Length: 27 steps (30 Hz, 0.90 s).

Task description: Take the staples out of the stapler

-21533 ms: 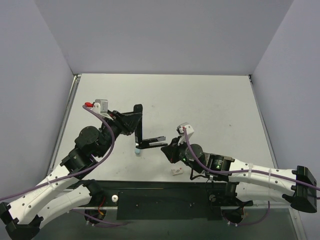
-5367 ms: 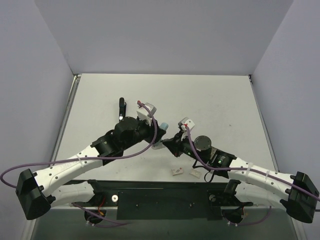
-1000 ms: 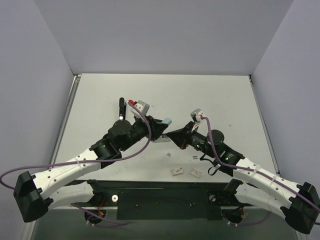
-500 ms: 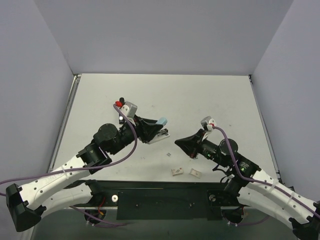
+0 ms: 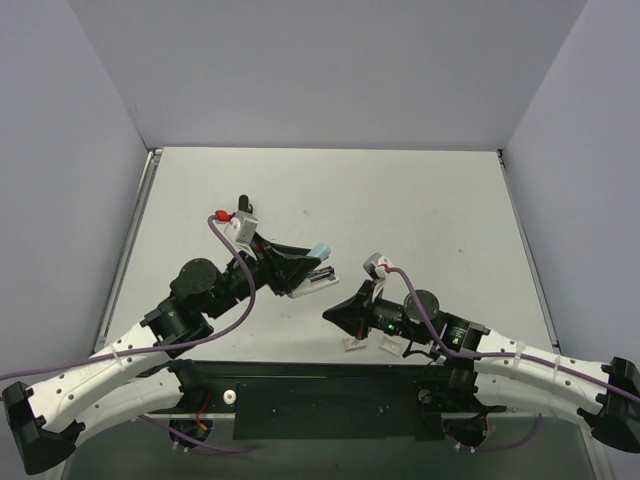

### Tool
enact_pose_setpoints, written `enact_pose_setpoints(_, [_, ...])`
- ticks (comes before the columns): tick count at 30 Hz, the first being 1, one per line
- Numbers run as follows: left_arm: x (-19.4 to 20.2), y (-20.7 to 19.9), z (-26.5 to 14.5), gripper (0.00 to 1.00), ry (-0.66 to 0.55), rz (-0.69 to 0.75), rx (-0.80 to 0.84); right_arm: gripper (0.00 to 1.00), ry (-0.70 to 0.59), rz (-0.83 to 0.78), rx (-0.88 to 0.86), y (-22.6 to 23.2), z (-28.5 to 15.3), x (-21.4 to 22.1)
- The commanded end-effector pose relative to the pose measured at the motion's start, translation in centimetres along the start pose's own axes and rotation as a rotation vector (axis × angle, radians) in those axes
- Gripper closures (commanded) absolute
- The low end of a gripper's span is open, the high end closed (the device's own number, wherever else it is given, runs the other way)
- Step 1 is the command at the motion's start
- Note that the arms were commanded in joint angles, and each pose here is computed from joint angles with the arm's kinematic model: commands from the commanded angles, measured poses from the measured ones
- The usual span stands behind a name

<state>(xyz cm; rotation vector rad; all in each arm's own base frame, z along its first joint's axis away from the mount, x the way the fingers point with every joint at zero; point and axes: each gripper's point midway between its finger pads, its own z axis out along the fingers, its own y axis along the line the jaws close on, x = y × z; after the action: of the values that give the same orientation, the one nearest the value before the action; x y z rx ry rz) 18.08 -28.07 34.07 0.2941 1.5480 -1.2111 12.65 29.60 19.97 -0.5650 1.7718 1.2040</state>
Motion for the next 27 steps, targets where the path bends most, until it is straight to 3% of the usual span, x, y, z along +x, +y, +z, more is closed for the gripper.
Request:
enact_pose_setpoints(1, [-2.8, -2.4, -0.8, 1.0, -0.091, -0.024, 0.086, 1.0, -0.109, 0.03, -0.063, 2.0, 1.2, -2.4])
enact_pose_setpoints(27, [-0.5, -2.3, -3.2, 1.0, -0.013, -0.039, 0.103, 1.0, -0.144, -0.157, -0.02, 3.6, 2.4, -7.9])
